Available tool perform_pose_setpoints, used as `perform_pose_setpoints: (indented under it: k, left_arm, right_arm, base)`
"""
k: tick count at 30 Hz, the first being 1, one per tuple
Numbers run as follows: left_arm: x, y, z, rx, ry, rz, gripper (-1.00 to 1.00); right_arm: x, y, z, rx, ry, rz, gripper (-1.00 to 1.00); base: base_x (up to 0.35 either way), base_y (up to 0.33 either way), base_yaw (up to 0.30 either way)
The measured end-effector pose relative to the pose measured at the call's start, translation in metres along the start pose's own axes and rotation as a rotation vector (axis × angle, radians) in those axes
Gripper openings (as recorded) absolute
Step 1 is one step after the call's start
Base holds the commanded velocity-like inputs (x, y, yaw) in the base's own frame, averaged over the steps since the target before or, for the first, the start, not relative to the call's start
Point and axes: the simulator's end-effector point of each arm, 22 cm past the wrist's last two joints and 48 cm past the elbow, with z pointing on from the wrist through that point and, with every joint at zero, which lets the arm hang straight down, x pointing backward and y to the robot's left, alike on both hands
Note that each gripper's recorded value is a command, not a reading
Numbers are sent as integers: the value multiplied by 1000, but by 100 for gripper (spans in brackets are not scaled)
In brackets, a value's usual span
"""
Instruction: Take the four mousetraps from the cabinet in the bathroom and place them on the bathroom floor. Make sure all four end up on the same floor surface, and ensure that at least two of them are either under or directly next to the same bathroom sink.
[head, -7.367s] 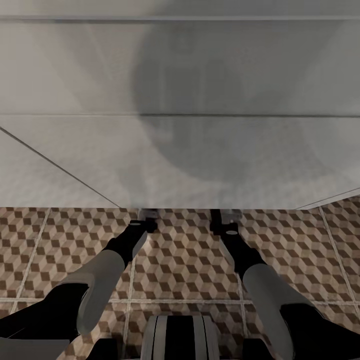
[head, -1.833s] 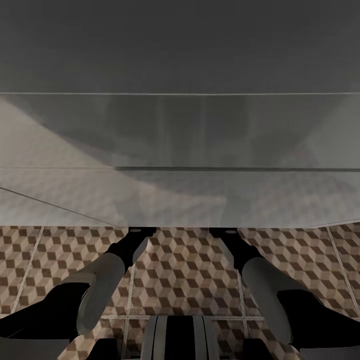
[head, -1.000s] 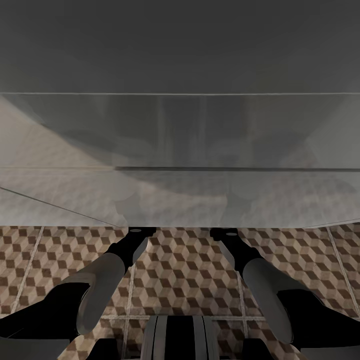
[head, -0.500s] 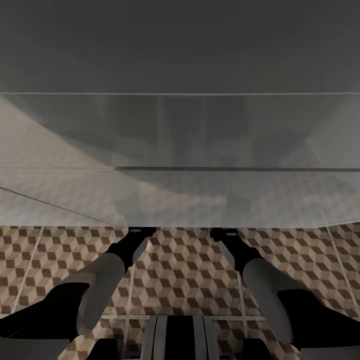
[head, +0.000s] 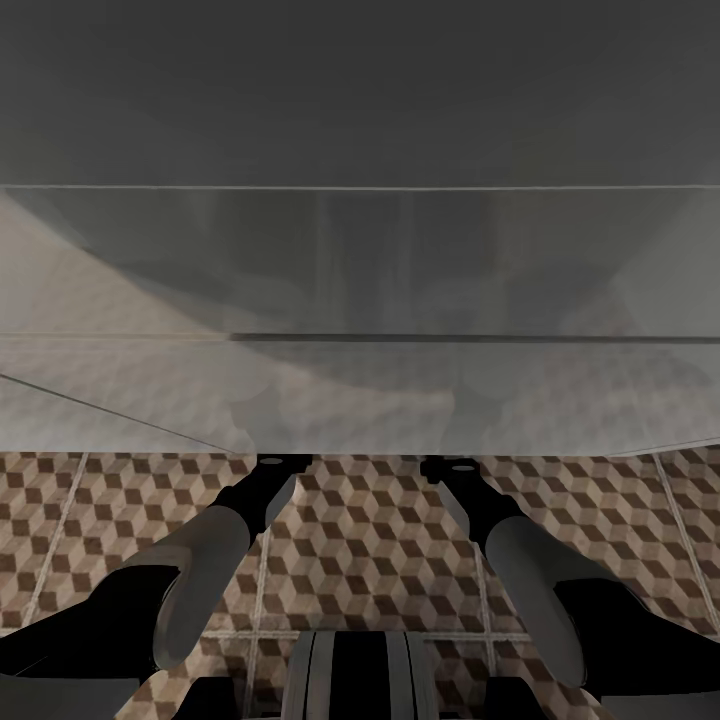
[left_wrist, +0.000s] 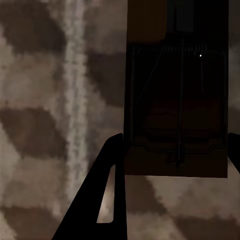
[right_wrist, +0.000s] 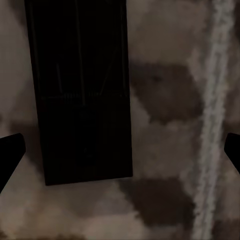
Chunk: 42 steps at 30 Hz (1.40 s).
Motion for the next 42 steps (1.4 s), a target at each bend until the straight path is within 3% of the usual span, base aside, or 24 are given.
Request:
perform_pose_setpoints:
  k: [22, 42]
  left_arm:
    - [2, 0, 0, 0, 6, 1, -100]
    - [22, -1, 0, 2, 80, 29, -100]
  right_arm:
    - [-1, 1, 0, -2, -5, 0, 100]
    - [-4, 6, -2, -8, -18, -6, 100]
  base:
    - [0, 0, 0]
    - [0, 0, 0]
